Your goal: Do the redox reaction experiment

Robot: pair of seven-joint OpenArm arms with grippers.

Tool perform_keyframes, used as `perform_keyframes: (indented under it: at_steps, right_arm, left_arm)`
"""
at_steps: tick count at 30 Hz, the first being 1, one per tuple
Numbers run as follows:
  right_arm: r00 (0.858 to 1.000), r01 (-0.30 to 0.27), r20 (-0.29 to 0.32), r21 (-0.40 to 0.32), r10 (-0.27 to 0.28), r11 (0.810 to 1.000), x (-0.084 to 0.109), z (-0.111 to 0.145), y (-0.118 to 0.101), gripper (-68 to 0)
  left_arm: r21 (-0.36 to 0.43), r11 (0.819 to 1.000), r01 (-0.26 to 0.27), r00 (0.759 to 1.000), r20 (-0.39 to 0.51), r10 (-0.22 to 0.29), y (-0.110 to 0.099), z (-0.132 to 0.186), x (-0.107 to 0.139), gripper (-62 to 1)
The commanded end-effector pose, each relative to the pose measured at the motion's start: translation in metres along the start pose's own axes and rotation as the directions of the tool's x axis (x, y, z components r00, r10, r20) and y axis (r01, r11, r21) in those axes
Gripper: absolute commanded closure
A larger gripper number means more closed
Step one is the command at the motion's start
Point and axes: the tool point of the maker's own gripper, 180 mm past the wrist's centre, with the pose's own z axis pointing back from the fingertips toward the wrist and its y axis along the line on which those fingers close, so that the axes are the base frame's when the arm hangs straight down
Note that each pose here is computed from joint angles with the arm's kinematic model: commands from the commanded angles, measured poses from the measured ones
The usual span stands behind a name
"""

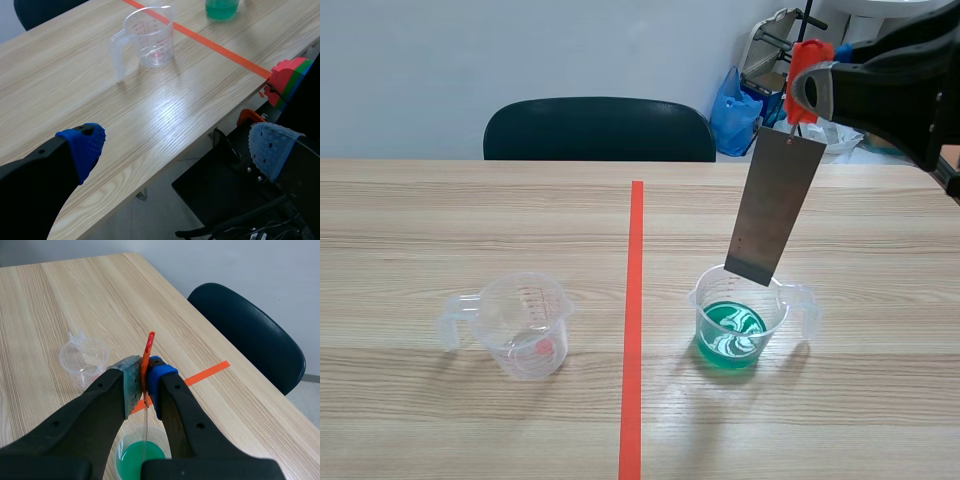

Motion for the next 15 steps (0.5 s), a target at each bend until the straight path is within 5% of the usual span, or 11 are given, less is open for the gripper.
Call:
perform_keyframes:
  at_steps: [1,15]
  right_arm:
    - [0.999,-0.019,0.050,-0.009,0.020,1.000,0.0153,0.0002,-0.0034,-0.6]
    - [0.999,-0.019,0.050,-0.009,0.020,1.000,0.0153,0.0002,-0.0034,-0.6]
  left_arm:
    - [0.010,1.000,-0.008,1.000,0.022,0.008,0.0015,-0.0002,0.0048,-62.0]
    - [0.011,1.000,-0.004,1.000,0.030,0.003,0.0017,-0.0001,0.0062,-61.9]
